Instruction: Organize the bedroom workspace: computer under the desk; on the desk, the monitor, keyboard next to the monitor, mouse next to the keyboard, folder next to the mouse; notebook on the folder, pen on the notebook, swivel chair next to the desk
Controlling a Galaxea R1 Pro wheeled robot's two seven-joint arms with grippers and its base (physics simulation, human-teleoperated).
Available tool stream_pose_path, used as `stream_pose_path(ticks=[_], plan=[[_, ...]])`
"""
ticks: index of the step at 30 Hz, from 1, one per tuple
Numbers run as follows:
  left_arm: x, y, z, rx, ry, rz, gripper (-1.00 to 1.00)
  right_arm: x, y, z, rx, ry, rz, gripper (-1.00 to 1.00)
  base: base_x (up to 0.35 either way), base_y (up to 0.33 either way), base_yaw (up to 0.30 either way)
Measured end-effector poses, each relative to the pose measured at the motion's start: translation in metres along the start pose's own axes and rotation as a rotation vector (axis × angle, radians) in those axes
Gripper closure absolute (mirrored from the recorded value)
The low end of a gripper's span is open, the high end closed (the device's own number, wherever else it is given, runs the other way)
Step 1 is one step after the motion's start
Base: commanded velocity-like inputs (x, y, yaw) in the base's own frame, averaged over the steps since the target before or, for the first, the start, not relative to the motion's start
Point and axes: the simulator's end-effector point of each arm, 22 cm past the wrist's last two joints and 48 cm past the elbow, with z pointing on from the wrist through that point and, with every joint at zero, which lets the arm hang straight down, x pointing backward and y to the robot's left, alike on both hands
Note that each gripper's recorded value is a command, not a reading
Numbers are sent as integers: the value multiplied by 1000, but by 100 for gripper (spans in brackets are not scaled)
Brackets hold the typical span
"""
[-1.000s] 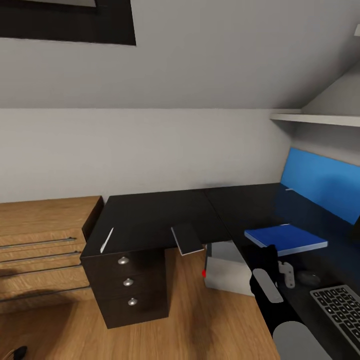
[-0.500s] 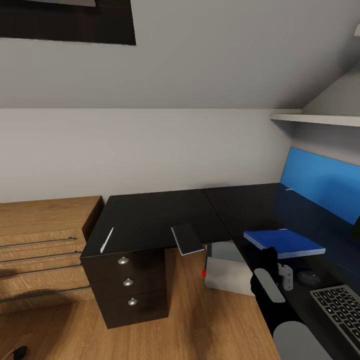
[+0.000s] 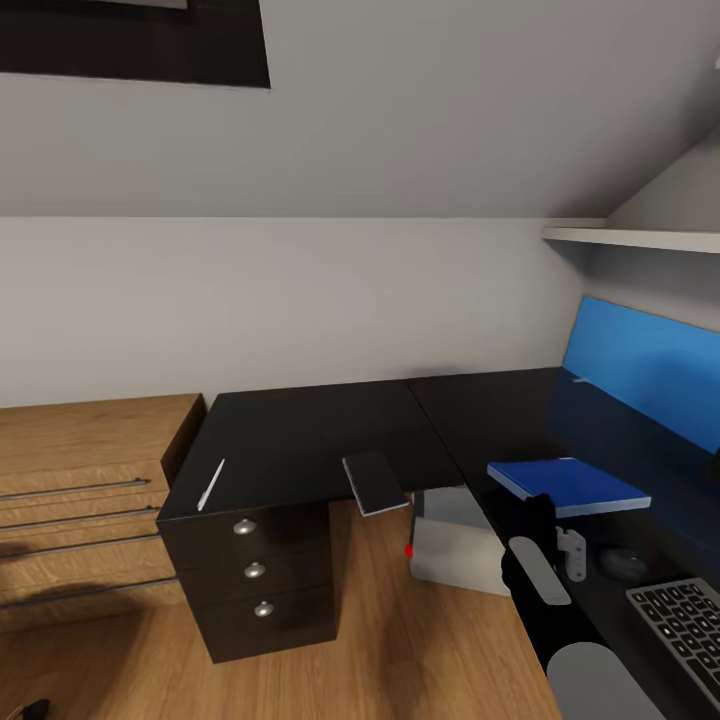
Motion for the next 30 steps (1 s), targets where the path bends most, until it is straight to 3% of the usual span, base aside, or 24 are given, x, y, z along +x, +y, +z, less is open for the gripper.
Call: stream_pose_path(ticks=[24, 25, 30], plan=[[0, 0, 0, -1, 0, 0, -100, -2, 0, 1, 1, -1, -3, 100, 2, 0, 0], [0, 0, 0, 0, 0, 0, -100, -2, 0, 1, 1, -1, -3, -100, 0, 0, 0], [0, 0, 0, 2, 0, 0, -100, -2, -8, 1, 32, -2, 9, -100, 0, 0, 0]])
